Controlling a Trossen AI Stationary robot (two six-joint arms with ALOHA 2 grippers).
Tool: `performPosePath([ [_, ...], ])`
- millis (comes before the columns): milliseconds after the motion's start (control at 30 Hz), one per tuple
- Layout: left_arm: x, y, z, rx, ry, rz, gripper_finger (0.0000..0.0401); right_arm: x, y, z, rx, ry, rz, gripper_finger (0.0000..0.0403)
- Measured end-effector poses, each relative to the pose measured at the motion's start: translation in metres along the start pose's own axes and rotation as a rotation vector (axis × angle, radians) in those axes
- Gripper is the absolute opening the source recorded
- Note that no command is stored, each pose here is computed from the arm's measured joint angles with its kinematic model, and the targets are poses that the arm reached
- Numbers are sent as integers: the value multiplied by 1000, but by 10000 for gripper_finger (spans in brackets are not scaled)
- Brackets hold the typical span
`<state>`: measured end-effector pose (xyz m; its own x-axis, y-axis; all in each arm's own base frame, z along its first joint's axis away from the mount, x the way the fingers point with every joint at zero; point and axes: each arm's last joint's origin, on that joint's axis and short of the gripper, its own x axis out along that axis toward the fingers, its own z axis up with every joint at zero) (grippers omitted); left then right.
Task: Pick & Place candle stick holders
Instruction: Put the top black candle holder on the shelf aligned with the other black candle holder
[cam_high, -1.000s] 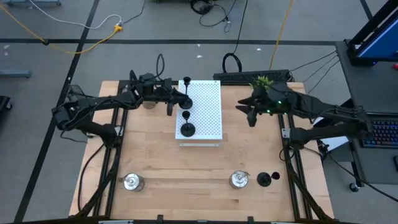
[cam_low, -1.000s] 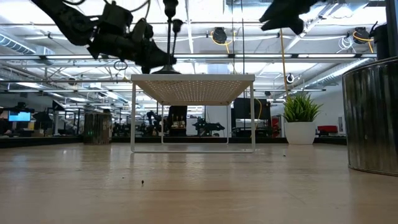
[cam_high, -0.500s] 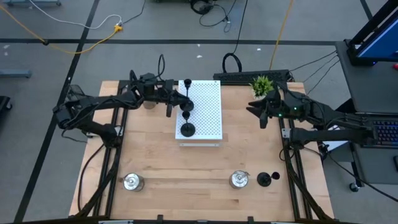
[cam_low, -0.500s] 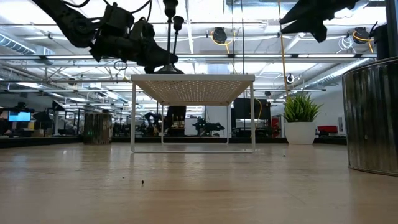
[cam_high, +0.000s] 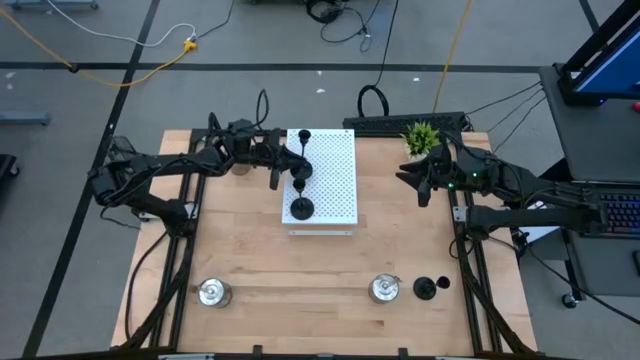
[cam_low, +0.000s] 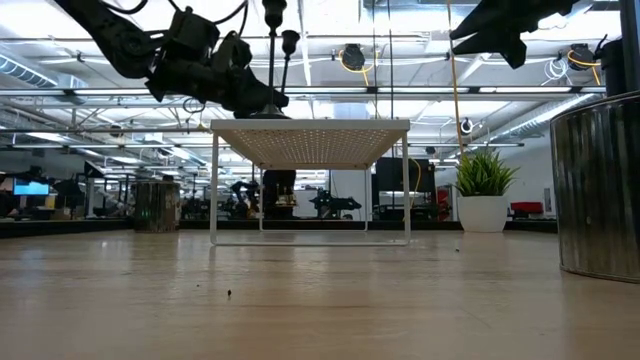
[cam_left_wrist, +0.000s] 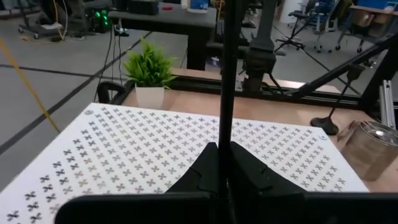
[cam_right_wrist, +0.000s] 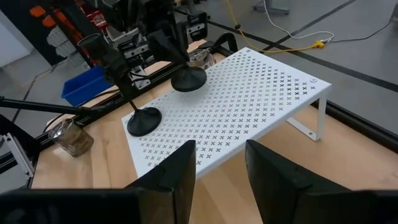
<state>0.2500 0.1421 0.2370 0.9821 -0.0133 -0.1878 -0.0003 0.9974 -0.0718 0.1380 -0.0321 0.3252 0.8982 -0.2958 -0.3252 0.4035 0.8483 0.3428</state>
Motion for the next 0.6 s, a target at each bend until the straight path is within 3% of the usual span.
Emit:
performPosePath([
  [600, 2, 2, -9, -29, 59, 25, 27, 0, 0, 0, 23, 1, 0, 130],
])
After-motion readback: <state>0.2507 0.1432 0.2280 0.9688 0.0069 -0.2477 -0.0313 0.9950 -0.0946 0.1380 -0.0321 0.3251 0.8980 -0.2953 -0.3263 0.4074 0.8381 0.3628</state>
